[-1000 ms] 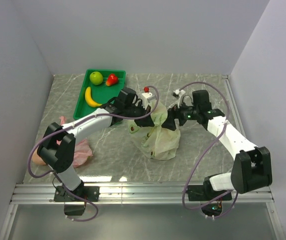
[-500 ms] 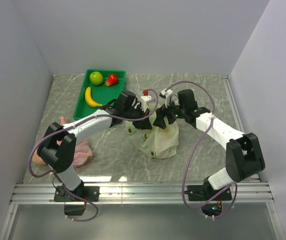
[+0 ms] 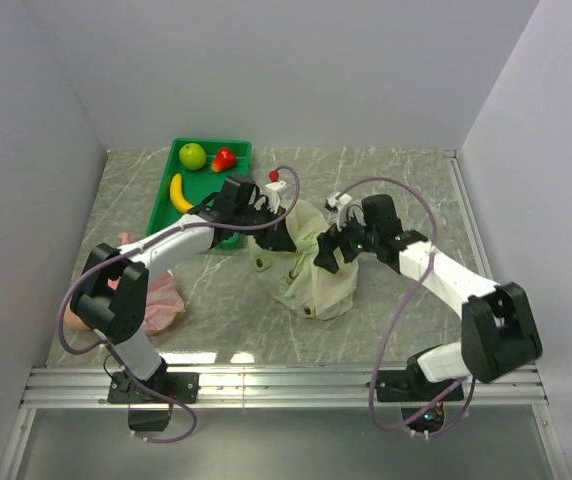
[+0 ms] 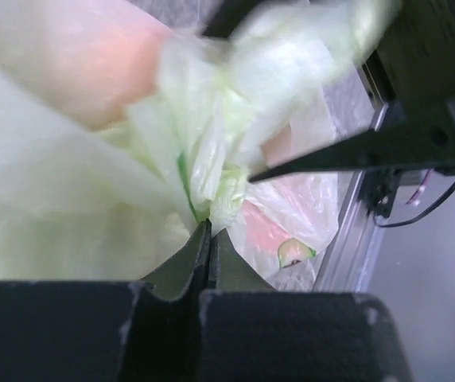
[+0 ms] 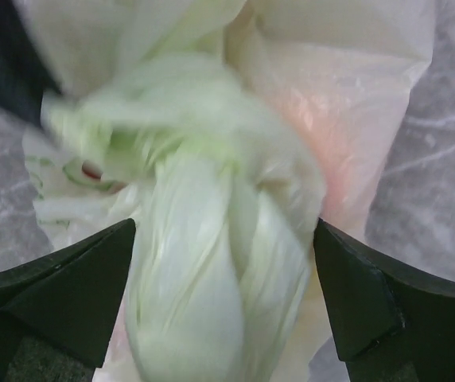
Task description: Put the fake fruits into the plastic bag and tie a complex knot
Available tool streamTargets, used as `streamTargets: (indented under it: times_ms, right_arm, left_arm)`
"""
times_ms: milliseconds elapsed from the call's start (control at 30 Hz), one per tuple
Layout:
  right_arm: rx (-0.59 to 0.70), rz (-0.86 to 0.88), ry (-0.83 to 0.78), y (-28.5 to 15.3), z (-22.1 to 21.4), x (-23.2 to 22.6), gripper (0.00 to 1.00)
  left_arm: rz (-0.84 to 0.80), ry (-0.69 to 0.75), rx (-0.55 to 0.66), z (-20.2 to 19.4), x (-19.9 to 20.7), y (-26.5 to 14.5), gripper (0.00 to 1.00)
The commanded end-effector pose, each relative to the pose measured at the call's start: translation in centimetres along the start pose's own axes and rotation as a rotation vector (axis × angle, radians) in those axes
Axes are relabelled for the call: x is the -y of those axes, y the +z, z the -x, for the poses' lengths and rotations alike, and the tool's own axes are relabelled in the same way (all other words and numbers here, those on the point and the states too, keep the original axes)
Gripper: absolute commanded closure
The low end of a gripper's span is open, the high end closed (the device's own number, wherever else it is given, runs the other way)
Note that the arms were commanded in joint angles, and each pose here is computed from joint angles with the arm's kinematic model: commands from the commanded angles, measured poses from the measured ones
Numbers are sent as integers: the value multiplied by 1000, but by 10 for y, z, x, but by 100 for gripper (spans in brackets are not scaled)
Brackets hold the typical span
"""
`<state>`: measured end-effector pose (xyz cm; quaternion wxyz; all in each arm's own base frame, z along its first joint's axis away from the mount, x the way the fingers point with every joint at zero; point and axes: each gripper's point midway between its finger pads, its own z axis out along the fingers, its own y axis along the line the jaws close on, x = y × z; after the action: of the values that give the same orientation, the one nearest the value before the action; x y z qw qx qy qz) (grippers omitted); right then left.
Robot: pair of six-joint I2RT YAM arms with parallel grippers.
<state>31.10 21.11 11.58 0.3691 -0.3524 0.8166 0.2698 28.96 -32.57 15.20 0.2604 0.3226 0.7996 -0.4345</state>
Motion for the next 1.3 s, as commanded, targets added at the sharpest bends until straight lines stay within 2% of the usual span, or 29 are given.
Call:
streamTargets:
  times_ms: [0, 133, 533, 633, 667, 800, 833, 1000, 1033, 1067, 1100, 1200, 1267]
  right_arm:
    - [142, -32, -83, -19, 26, -4, 1]
    - [239, -122, -137, -28, 41, 5, 1]
    - [150, -141, -136, 7, 28, 4, 1]
    - [132, -147, -138, 10, 31, 6, 24]
    - [124, -145, -132, 10, 32, 7, 41]
    - [119, -113, -110, 1, 45, -1, 52]
    - [100, -97, -96, -2, 43, -5, 60]
    - [69, 26, -38, -12, 47, -32, 80]
    - [52, 69, -5, -13, 46, -40, 95]
    - [52, 69, -5, -13, 46, -40, 95]
    - [42, 83, 10, -12, 46, -42, 100]
    - [11, 117, 54, -8, 41, -48, 100]
    - [2, 140, 81, -8, 40, -51, 100]
  left_arm:
    - [-83, 29, 88, 31, 24, -17, 99]
    - [-100, 28, 110, 46, 29, -21, 99]
    - [-119, -41, 125, 52, 28, -23, 99]
    - [-133, -52, 114, 50, 29, -23, 99]
    - [-129, -47, 108, 48, 29, -23, 99]
    - [-59, -2, 83, 30, 19, -27, 99]
    - [-43, 16, 82, 27, 16, -29, 99]
    - [53, 170, 77, 6, 1, -34, 99]
    - [39, 261, 59, -1, 7, -32, 99]
    - [38, 265, 63, 0, 8, -33, 99]
    - [20, 288, 46, -5, 16, -29, 99]
    - [41, 353, 12, -14, 25, -20, 100]
    - [52, 322, -40, -26, 26, -12, 99]
